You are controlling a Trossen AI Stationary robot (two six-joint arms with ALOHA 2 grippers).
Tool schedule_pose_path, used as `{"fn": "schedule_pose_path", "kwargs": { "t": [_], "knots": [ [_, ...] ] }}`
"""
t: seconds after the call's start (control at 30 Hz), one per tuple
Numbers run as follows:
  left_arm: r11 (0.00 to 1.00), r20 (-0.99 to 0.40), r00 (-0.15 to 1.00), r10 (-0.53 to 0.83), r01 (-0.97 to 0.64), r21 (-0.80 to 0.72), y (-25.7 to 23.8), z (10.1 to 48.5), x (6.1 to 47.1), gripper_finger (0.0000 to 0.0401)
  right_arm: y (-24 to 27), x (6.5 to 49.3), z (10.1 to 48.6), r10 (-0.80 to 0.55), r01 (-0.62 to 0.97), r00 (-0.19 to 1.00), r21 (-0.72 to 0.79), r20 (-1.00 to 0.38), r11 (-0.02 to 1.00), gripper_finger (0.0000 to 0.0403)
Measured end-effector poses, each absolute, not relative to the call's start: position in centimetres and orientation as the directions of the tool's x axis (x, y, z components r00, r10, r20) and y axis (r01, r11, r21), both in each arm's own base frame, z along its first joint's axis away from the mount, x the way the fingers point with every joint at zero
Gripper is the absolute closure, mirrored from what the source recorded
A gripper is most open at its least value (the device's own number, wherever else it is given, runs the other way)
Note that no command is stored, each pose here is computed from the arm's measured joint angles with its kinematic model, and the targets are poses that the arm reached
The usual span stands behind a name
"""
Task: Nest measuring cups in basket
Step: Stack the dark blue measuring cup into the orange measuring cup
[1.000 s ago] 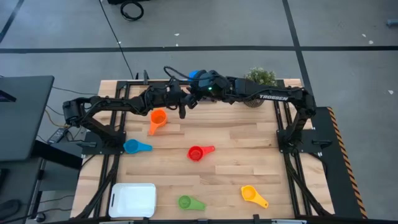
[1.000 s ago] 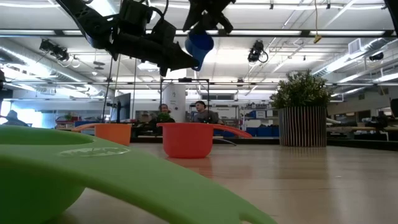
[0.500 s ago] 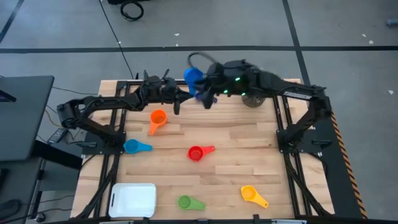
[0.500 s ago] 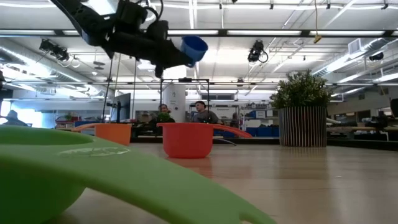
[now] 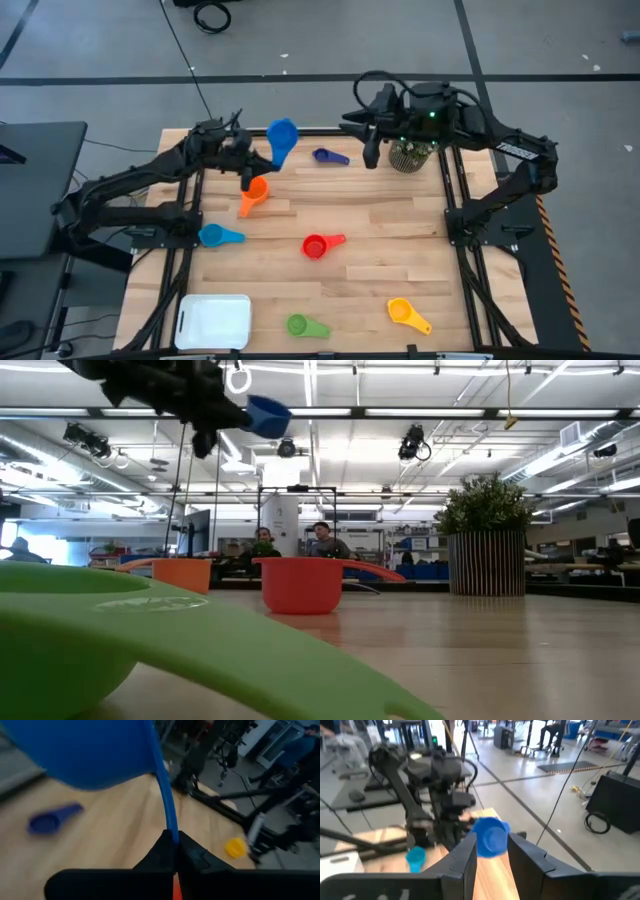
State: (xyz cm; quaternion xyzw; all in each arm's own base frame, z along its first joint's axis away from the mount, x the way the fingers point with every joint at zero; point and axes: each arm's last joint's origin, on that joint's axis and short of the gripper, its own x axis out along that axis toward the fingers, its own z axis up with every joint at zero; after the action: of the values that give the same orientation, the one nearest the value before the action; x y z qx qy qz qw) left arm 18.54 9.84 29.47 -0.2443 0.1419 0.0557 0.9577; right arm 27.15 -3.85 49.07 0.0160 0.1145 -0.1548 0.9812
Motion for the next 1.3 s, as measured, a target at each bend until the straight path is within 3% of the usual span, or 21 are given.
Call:
{"fn": "schedule_pose_path", "kwargs": {
  "t": [0.17,0.47,0.9,1.1,1.3],
  "knots": [
    [0.782,-0.344,0.938,-0.034,-0.189,-0.594,8.4,29.8,16.5,0.0396,-3.9,27.3,48.5,-0.3,0.303,0.913,-0.031,-0.276,0.952,0.0288],
    [0.668,-0.446,0.89,-0.092,-0.277,-0.691,7.2,29.2,13.8,0.0396,-4.0,28.7,47.4,-0.294,0.292,0.898,-0.055,-0.327,0.955,0.0288],
    [0.677,-0.56,0.829,-0.018,-0.401,-0.616,7.6,28.2,10.5,0.0396,-4.1,29.9,46.3,-0.287,0.284,0.884,-0.062,-0.369,0.957,0.0288],
    [0.683,-0.499,0.859,-0.119,-0.293,-0.669,7.8,27.0,10.3,0.0396,-4.1,29.9,46.3,-0.286,0.291,0.884,-0.043,-0.369,0.956,0.0288],
    [0.586,-0.389,0.901,-0.192,-0.213,-0.782,8.7,22.9,10.5,0.0396,-4.1,29.9,46.3,-0.286,0.303,0.884,-0.014,-0.369,0.953,0.0288]
  ]
}}
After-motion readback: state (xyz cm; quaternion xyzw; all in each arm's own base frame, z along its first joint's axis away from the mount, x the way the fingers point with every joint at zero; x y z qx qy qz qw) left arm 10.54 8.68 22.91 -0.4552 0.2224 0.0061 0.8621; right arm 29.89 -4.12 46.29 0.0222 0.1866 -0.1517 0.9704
